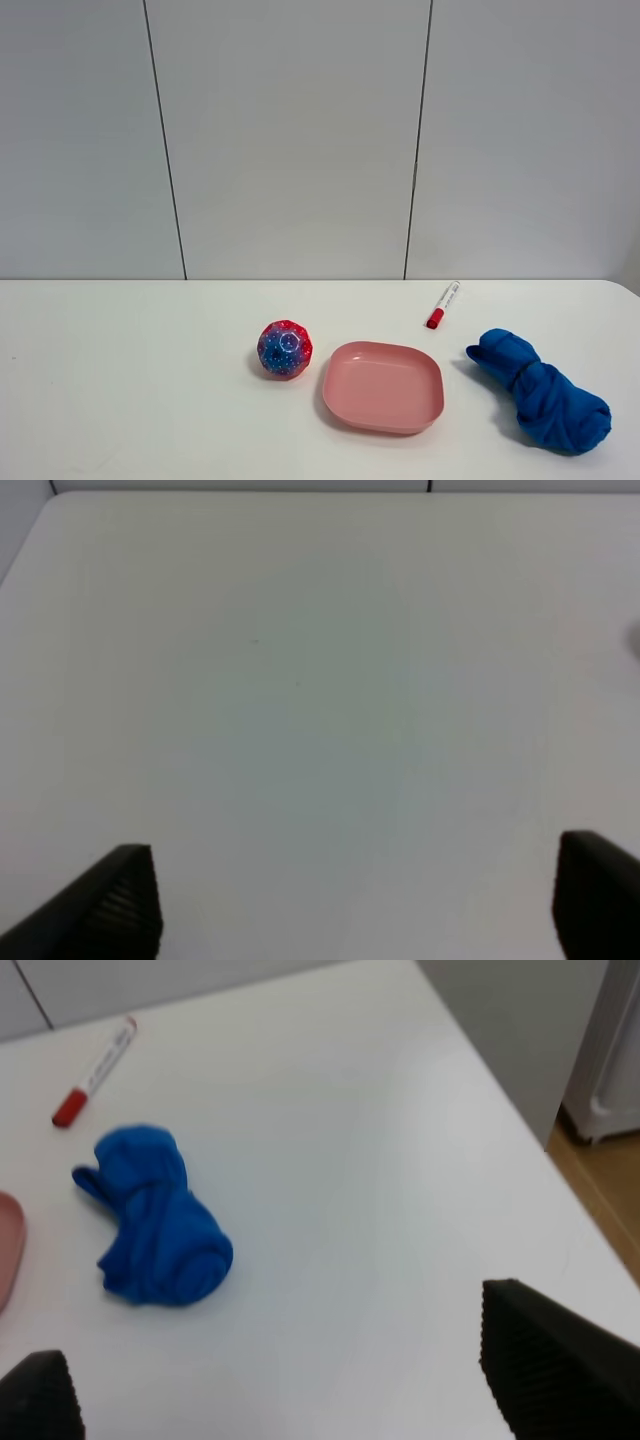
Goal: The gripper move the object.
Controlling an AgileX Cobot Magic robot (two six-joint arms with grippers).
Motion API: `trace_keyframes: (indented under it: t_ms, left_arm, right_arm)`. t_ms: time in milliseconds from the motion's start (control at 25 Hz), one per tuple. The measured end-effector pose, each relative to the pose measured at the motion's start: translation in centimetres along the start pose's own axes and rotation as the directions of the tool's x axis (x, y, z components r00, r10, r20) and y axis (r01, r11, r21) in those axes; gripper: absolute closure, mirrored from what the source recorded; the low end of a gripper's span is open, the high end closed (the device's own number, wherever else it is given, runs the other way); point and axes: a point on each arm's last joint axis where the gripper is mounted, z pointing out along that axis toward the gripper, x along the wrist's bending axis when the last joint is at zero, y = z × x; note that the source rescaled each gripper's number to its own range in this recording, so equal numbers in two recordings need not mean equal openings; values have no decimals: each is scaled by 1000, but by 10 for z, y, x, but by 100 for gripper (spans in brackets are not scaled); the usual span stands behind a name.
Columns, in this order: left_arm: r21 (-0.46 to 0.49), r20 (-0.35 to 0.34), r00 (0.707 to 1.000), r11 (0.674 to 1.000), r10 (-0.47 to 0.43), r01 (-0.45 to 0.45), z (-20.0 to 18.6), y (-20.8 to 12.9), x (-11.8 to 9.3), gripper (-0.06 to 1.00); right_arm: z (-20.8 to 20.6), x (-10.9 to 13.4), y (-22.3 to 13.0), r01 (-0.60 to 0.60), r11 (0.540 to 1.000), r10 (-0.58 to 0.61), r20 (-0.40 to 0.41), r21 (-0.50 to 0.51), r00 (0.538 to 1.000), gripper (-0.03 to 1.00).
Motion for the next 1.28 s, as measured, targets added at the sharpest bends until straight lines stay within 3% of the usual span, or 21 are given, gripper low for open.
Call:
trace_keyframes:
  t_ms: [1280]
  left_arm:
    - [0,0,1000,1000,0,0,0,0,0,-6]
  right_arm:
    - [14,1,-9,-1,1000,1,-7,-5,1000,15]
